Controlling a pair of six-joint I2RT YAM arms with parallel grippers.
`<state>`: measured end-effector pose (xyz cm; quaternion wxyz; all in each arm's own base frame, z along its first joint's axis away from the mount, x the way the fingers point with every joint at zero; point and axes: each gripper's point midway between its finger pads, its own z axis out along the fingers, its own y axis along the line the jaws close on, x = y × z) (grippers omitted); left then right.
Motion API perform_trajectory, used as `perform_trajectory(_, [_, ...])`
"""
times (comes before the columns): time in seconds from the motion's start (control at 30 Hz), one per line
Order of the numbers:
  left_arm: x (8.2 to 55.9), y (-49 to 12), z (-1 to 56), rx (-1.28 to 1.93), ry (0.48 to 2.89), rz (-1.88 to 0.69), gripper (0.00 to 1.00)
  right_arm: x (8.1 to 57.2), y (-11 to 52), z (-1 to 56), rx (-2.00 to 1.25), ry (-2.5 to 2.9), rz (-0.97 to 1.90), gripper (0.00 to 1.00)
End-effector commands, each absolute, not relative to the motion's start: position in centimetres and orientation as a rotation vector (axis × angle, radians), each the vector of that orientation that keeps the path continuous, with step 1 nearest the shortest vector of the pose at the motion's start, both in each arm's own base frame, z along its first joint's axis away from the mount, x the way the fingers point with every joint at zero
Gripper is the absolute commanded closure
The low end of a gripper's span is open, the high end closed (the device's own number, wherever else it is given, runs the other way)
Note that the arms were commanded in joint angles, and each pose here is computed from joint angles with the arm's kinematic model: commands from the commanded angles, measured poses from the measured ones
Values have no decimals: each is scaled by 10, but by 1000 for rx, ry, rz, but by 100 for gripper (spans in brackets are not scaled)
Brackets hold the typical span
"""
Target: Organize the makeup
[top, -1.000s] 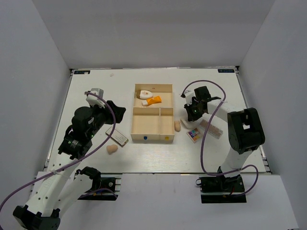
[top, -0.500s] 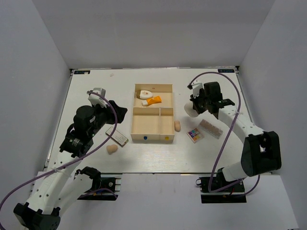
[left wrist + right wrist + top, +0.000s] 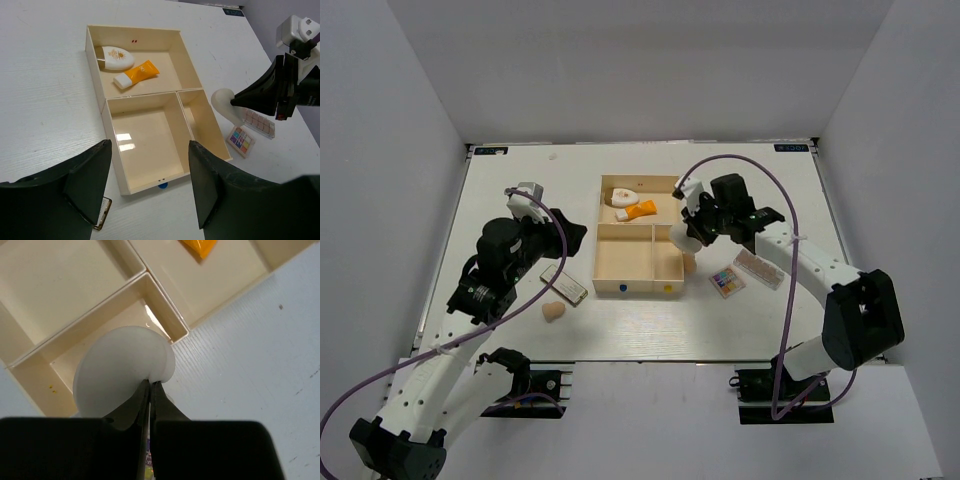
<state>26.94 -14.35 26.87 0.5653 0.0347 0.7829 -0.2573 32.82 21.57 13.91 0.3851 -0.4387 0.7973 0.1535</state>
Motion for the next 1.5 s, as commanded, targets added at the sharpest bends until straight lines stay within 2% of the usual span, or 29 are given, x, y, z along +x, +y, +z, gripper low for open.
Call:
perform_trajectory(0.0, [269, -147, 270, 99, 1829, -619, 27, 335, 233, 159, -1170, 1953, 375, 100])
perform_trajectory(0.4, [271, -145, 269, 94, 1834, -615, 27, 332, 249, 128, -1274, 1987, 236, 100])
perform_trajectory(0.57, [271, -145, 268, 94, 1836, -615, 27, 333, 250, 120, -1281, 2003, 208, 75])
perform_trajectory(0.67, [271, -146, 267, 93, 1839, -617, 27, 335, 250, 119, -1278, 2005, 190, 65])
perform_trajectory(0.87, [271, -145, 268, 92, 1836, -616, 27, 331, 254, 121, -1290, 1994, 208, 49])
perform_trajectory(1.0, [271, -145, 267, 94, 1839, -614, 27, 328, 255, 143, -1257, 1943, 242, 44])
perform_trajectory(1.27, [279, -139, 249, 50, 1905, -556, 27, 341, 229, 171, -1041, 1920, 160, 40])
perform_trajectory(1.47, [288, -125, 233, -56, 1957, -471, 27, 348, 199, 152, -876, 2057, 183, 56])
